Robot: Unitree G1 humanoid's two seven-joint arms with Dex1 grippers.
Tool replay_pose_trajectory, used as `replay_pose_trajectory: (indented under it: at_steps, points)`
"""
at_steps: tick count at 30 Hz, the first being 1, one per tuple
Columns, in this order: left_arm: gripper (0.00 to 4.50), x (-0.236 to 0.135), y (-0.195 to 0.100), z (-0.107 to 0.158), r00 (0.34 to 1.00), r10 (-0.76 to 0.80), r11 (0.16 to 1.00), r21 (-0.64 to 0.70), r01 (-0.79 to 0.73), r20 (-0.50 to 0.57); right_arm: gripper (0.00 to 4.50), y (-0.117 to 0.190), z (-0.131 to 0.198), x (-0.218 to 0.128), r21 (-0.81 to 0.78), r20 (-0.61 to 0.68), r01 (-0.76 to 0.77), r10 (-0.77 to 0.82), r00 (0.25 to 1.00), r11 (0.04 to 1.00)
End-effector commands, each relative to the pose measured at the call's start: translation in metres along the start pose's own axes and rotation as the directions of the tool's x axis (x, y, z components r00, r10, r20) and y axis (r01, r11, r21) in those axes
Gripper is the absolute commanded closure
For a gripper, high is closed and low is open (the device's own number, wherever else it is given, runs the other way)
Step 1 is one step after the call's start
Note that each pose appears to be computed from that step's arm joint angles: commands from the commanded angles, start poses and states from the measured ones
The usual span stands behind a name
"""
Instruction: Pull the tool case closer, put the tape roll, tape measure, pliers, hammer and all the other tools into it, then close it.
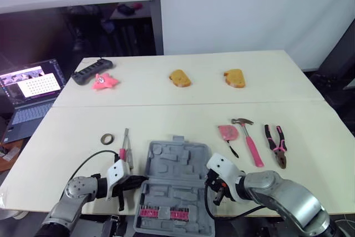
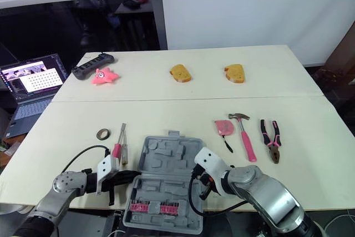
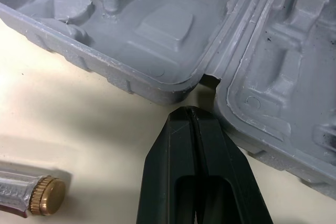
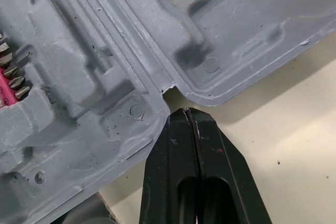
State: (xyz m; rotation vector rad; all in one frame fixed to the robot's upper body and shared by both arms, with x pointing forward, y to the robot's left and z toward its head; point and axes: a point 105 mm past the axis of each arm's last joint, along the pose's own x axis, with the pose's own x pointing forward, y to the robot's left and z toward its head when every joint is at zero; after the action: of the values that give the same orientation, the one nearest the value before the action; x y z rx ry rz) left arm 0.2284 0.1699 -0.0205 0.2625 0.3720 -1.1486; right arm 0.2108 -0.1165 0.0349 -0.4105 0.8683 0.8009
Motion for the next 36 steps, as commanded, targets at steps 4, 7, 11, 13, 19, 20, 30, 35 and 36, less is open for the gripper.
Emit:
replay_pose_trajectory:
  at_steps: [4, 7, 11, 13, 19, 20, 30, 35, 36]
  points:
    - [4.46, -0.025, -0.012, -0.083, 0.965, 0.002, 0.985, -0.167, -0.047, -0.262, 4.5, -0.016, 0.012, -0.007, -0.031, 0.054, 0.074, -0.072, 0.996, 0.997]
    - [4.46, -0.023, -0.016, -0.083, 0.969, -0.016, 0.988, -0.15, -0.022, -0.248, 4.5, -0.016, 0.01, -0.007, -0.032, 0.05, 0.069, -0.068, 0.996, 0.997]
    - [4.46, -0.014, -0.012, -0.071, 0.977, -0.042, 0.991, -0.131, 0.015, -0.21, 4.5, -0.014, 0.007, -0.007, -0.029, 0.043, 0.059, -0.058, 0.997, 0.998]
    - [4.46, -0.009, -0.007, -0.066, 0.978, -0.05, 0.992, -0.121, 0.025, -0.203, 4.5, -0.013, 0.007, -0.008, -0.03, 0.039, 0.055, -0.054, 0.998, 0.998]
    - [4.46, 0.001, 0.01, -0.05, 0.976, -0.065, 0.995, -0.094, 0.046, -0.208, 4.5, -0.009, 0.006, -0.01, -0.052, 0.022, 0.03, -0.029, 0.999, 0.998]
    - [4.46, 0.002, 0.012, -0.046, 0.975, -0.071, 0.995, -0.081, 0.055, -0.212, 4.5, -0.007, 0.006, -0.01, -0.058, 0.018, 0.021, -0.02, 1.0, 0.998]
    - [4.46, 0.016, 0.01, -0.004, 0.958, -0.127, 0.992, -0.029, 0.124, -0.256, 4.5, 0.0, 0.003, -0.009, -0.07, -0.004, -0.007, 0.007, 1.0, 0.998]
    - [4.46, 0.012, -0.012, 0.016, 0.941, -0.199, 0.98, -0.046, 0.193, -0.273, 4.5, 0.002, 0.0, -0.008, -0.075, -0.015, -0.015, 0.013, 1.0, 0.997]
    - [4.46, 0.011, -0.015, 0.018, 0.936, -0.209, 0.978, -0.051, 0.203, -0.283, 4.5, 0.002, 0.0, -0.008, -0.075, -0.016, -0.015, 0.013, 1.0, 0.997]
